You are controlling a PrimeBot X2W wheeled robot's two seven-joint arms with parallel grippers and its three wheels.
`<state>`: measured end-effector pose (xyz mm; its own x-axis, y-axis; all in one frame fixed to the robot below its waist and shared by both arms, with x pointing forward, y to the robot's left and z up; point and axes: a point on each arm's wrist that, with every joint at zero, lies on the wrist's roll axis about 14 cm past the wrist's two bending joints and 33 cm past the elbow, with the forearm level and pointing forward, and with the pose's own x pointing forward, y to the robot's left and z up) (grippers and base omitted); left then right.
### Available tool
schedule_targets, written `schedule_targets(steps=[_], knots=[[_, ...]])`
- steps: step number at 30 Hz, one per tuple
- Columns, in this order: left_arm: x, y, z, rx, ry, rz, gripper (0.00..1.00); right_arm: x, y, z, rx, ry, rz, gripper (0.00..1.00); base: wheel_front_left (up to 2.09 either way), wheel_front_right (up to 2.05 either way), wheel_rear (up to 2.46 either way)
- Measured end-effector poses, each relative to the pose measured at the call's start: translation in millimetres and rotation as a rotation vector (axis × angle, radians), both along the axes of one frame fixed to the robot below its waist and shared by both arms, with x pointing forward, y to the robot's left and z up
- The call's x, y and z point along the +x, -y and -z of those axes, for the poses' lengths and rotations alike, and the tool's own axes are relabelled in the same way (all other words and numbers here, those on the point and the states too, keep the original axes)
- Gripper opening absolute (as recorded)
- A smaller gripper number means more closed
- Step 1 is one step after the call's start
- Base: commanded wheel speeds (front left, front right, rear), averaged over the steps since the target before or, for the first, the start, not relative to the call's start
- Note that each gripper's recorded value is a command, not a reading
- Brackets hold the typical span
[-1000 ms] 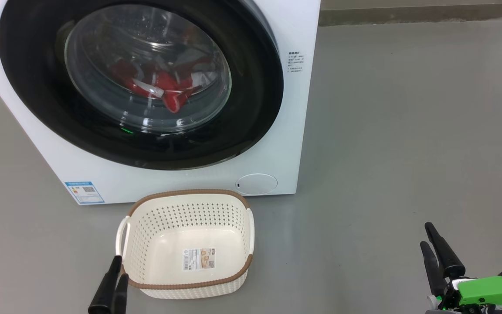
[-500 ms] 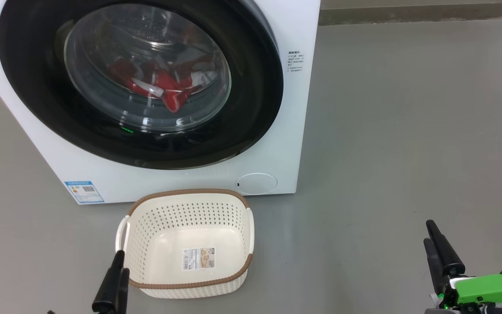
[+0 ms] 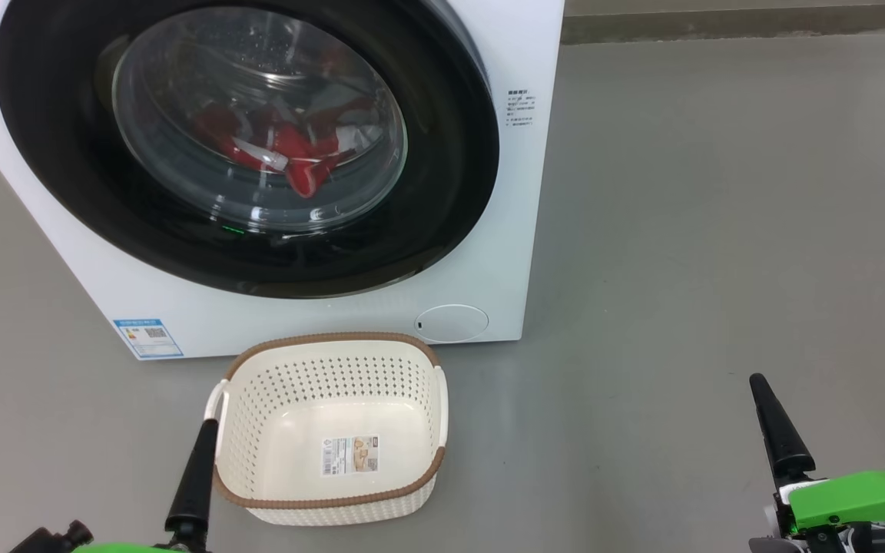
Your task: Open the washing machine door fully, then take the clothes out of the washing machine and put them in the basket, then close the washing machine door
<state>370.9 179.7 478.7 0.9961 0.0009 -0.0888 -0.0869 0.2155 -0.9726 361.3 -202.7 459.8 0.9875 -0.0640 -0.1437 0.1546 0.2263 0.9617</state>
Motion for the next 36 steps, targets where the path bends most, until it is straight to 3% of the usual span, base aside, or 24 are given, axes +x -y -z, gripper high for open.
schedule_targets(steps=[25, 36], knots=[[1, 17, -26, 0.519, 0.101, 0.079, 1.0, 3, -12, -18, -0.5, 0.04, -0.099, 1.0, 0.0, 0.0, 0.0], [-2, 21, -26, 0.691, 0.111, 0.097, 1.0, -1, -14, -15, -0.65, 0.037, -0.118, 1.0, 0.0, 0.0, 0.0]])
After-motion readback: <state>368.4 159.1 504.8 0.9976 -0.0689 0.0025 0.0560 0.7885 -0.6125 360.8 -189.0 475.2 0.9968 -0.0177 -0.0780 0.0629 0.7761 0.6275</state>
